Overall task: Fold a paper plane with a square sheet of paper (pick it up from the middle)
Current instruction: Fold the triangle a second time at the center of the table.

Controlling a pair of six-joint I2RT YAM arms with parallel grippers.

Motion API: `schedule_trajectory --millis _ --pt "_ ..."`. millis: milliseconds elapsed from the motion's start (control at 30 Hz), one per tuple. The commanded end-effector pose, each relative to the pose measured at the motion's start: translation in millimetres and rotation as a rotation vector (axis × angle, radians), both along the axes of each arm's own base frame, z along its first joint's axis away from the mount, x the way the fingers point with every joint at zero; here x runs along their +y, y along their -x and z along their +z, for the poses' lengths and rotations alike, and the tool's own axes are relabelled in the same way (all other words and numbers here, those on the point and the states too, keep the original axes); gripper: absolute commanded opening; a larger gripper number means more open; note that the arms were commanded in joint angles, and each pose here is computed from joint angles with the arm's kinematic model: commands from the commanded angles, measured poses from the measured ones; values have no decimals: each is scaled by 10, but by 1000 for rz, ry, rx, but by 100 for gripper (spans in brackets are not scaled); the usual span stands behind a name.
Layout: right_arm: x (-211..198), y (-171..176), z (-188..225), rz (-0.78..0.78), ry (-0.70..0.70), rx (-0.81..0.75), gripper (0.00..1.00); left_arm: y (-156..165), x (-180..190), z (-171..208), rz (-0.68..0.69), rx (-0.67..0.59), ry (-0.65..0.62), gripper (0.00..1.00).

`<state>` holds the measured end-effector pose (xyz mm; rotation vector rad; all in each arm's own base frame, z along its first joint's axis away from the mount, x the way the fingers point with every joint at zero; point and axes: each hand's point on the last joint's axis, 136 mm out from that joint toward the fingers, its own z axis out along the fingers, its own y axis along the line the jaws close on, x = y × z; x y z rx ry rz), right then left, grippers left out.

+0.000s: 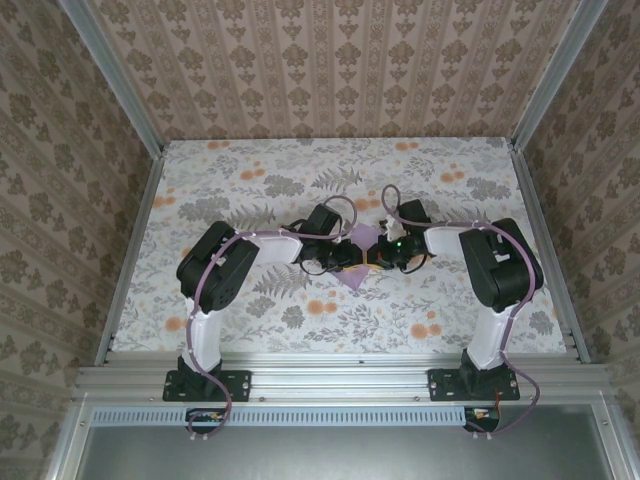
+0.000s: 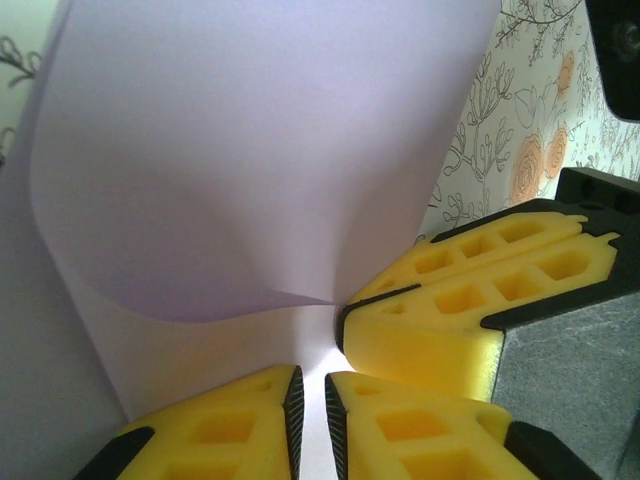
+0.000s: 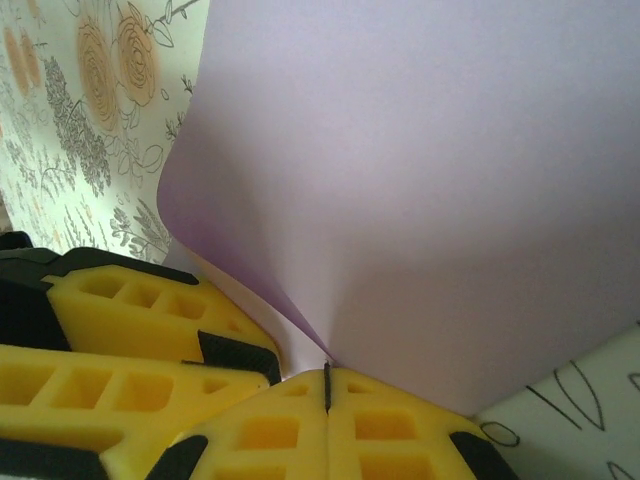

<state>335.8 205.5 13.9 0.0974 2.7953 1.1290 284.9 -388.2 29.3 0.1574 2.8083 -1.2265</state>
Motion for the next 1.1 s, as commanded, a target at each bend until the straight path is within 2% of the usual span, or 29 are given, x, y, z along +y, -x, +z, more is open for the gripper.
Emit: schedule_trajectory --millis 0,267,433,633,1067 --pt "-76 44 -165 25 88 24 1 9 40 37 -4 -4 -1 25" --pt "-181 123 -298 44 165 45 1 27 34 252 -15 -29 28 27" --pt "-181 155 -340 48 165 56 1 164 34 332 -35 -35 29 26" --pt "-167 164 -347 48 156 60 1 356 47 208 -64 -11 9 24" --pt "-168 175 -339 47 154 63 1 560 -23 29 -144 11 -12 22"
